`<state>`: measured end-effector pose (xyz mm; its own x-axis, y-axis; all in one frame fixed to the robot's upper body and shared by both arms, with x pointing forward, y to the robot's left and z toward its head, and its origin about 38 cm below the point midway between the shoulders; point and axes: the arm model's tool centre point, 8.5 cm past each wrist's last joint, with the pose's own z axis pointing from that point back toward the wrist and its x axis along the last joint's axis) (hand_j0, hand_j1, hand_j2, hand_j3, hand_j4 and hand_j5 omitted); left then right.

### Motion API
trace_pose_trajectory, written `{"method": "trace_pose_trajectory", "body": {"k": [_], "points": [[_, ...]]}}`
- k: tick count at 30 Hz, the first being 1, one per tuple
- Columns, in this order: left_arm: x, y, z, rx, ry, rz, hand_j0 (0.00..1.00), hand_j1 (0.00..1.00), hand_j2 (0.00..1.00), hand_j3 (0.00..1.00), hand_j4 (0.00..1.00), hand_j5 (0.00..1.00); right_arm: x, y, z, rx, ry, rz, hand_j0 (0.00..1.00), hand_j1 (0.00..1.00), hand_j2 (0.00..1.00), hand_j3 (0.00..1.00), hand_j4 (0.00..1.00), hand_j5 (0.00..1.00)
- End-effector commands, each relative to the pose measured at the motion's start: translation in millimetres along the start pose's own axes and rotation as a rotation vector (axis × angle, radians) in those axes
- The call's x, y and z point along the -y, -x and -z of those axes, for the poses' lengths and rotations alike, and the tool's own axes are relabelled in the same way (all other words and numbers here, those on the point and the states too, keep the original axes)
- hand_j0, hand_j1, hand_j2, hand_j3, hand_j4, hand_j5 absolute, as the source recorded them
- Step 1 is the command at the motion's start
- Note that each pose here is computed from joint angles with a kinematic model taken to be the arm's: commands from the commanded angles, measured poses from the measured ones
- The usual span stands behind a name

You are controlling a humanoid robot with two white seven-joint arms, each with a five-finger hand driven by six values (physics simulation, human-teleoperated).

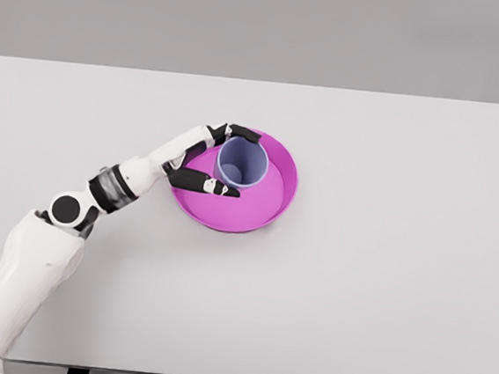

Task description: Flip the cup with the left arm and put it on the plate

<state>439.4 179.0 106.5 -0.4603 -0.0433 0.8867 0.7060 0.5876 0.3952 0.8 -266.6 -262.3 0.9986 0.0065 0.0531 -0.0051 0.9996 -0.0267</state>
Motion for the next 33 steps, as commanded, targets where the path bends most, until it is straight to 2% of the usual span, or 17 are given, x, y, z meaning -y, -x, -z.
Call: {"method": "trace_pose_trajectory", "body": {"k": [1, 4, 6, 10, 19, 27, 33], "points": [[1.5, 6, -2, -0.014, -0.009, -0.019, 0.72, 0.72, 0.72, 0.72, 0.72, 0.72, 0.0, 0.1, 0, -0.001, 0.000, 0.000, 1.00, 1.00, 1.00, 1.00, 1.00, 1.00], [2.4, 7, -2, -0.017, -0.009, -0.022, 0.74, 0.74, 0.74, 0.74, 0.74, 0.74, 0.0, 0.0, 0, 0.000, 0.000, 0.000, 1.00, 1.00, 1.00, 1.00, 1.00, 1.00], [6.2, 7, 1, -0.011, -0.006, -0.030, 0.85, 0.85, 0.85, 0.85, 0.85, 0.85, 0.0, 0.0, 0, 0.000, 0.000, 0.000, 1.00, 1.00, 1.00, 1.00, 1.00, 1.00], [8.5, 7, 4, -0.006, -0.006, -0.034, 0.94, 0.94, 0.94, 0.94, 0.94, 0.94, 0.0, 0.0, 0, 0.000, 0.000, 0.000, 1.00, 1.00, 1.00, 1.00, 1.00, 1.00], [4.4, 8, -1, -0.016, -0.010, -0.026, 0.97, 0.97, 0.97, 0.97, 0.97, 0.97, 0.0, 0.0, 0, 0.000, 0.000, 0.000, 1.00, 1.00, 1.00, 1.00, 1.00, 1.00], [-22.4, 12, -38, -0.100, -0.011, 0.037, 1.00, 1.00, 1.00, 1.00, 1.00, 1.00, 0.0, 0.0, 0, 0.000, 0.000, 0.000, 1.00, 1.00, 1.00, 1.00, 1.00, 1.00], [-44.1, 6, -60, -0.135, -0.022, 0.084, 1.00, 1.00, 1.00, 1.00, 1.00, 1.00, 0.0, 0.0, 0, 0.000, 0.000, 0.000, 1.00, 1.00, 1.00, 1.00, 1.00, 1.00]]}}
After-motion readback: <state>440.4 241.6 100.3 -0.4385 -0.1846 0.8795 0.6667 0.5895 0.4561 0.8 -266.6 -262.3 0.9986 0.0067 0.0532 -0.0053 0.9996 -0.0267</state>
